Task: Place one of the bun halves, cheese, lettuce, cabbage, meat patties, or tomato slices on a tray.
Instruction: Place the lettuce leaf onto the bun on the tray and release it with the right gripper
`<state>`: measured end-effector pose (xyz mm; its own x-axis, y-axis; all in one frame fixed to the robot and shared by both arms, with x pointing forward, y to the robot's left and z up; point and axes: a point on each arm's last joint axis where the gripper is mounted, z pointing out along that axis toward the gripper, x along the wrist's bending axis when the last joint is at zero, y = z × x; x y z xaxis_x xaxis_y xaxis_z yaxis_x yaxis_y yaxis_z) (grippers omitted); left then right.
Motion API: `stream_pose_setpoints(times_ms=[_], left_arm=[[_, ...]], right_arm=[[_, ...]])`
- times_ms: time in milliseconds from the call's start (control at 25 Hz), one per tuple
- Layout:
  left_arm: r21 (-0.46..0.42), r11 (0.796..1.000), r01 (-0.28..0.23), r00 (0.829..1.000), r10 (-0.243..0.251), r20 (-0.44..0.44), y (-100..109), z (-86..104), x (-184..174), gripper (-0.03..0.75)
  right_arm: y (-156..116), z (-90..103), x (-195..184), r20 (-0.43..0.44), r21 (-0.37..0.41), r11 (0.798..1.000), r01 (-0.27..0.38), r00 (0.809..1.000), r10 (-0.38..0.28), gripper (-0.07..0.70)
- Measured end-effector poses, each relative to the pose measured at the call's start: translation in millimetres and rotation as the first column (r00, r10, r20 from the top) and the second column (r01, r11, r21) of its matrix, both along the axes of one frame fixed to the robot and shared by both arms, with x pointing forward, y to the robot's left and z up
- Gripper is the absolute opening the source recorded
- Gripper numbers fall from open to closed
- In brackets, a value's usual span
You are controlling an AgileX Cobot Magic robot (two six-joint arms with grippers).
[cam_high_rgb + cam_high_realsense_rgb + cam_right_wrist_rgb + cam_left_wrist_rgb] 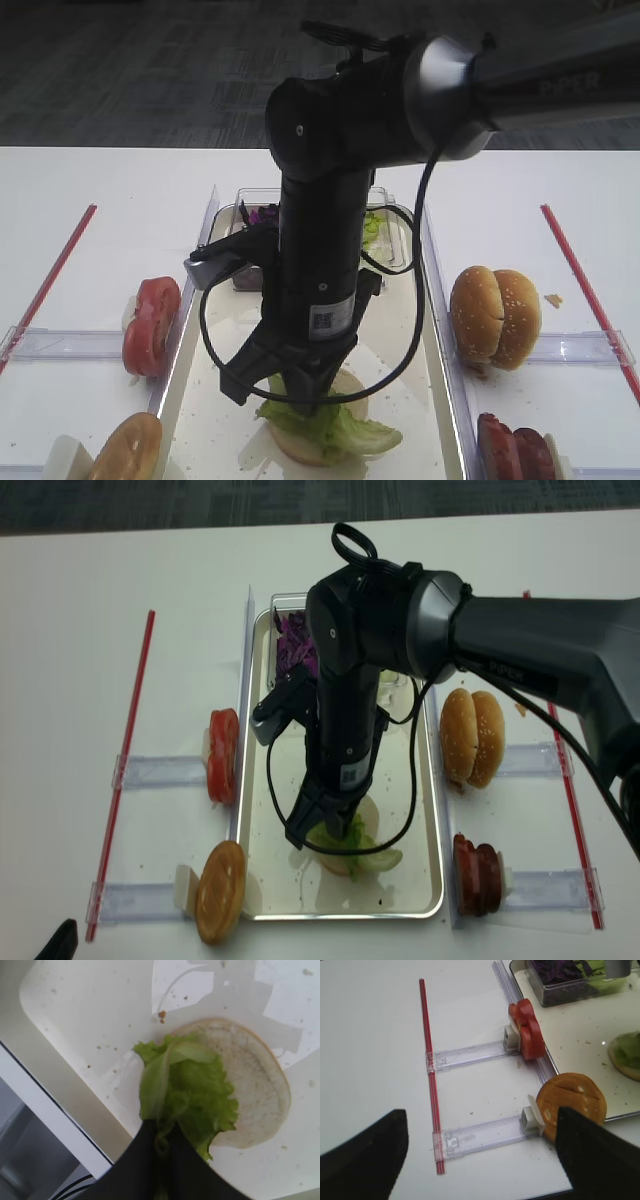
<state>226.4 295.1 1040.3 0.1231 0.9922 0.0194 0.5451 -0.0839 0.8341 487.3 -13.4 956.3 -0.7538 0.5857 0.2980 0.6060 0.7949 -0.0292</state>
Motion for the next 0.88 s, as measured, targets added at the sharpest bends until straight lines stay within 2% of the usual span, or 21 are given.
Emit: stream_pose_setpoints(times_ms=[720,880], left_arm=[[0.0,1.0,0.0,1.0,0.0,0.0,0.0,0.0,0.0,0.554],[0.0,1.0,0.0,1.0,0.0,0.0,0.0,0.0,0.0,0.554]], right_arm=[[1.4,-2.6,4.7,0.049,0.011,1.0,0.0,0.999,-0.001,0.069],[0.8,-3.1,6.3,0.067,0.004,1.0,-0.001,0.998,0.001,0.098]])
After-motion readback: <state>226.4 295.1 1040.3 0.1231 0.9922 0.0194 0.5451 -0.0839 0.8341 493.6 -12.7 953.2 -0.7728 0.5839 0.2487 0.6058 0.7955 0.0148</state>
